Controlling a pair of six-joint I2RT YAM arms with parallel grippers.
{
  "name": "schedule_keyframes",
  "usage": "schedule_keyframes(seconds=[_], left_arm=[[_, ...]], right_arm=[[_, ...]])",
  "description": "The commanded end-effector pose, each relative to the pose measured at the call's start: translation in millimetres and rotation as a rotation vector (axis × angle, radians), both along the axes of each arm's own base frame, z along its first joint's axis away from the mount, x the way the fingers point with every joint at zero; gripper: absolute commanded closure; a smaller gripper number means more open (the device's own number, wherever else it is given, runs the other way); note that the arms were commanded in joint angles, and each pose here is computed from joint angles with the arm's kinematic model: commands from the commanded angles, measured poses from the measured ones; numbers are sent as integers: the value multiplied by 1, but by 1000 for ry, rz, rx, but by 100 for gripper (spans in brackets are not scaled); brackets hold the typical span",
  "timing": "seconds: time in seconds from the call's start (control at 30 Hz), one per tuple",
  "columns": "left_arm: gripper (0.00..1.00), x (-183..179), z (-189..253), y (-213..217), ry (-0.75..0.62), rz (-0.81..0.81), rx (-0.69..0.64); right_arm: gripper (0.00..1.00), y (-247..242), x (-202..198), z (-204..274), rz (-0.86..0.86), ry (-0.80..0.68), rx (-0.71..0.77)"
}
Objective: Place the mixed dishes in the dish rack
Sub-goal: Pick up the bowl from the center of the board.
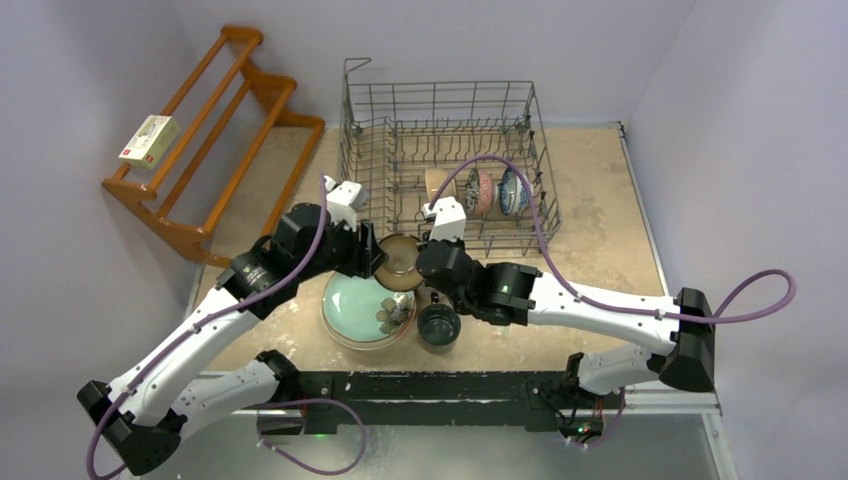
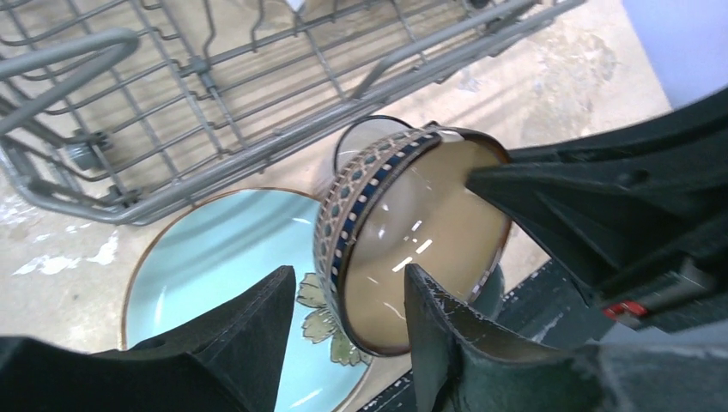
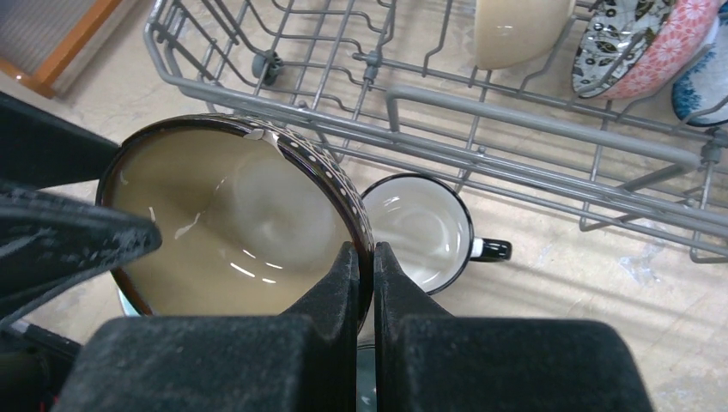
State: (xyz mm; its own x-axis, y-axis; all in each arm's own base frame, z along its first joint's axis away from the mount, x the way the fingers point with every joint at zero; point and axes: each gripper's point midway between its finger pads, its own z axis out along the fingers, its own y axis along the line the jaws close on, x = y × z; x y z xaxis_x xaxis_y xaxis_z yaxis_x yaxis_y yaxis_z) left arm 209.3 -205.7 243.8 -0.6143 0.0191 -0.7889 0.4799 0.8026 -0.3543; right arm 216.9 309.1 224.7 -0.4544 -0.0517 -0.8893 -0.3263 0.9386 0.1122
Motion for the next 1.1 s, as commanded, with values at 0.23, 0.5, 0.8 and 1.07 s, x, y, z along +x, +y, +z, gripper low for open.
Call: schedule_keyframes(seconds=[0.23,0.5,0.8,1.07], left_arm=[[69,16,9,9,-41,110,5],[78,14,6,4,-27,82,-4],[81,15,-1,4,-21,87,8],[100,17,-1,6,-29,100,13]], right_arm=[[100,26,4,60,25,-66,219],[100,29,3,66,29,-68,241],[100,32,1,81,46,-76,276],[100,29,-2,90,55,-86,306]])
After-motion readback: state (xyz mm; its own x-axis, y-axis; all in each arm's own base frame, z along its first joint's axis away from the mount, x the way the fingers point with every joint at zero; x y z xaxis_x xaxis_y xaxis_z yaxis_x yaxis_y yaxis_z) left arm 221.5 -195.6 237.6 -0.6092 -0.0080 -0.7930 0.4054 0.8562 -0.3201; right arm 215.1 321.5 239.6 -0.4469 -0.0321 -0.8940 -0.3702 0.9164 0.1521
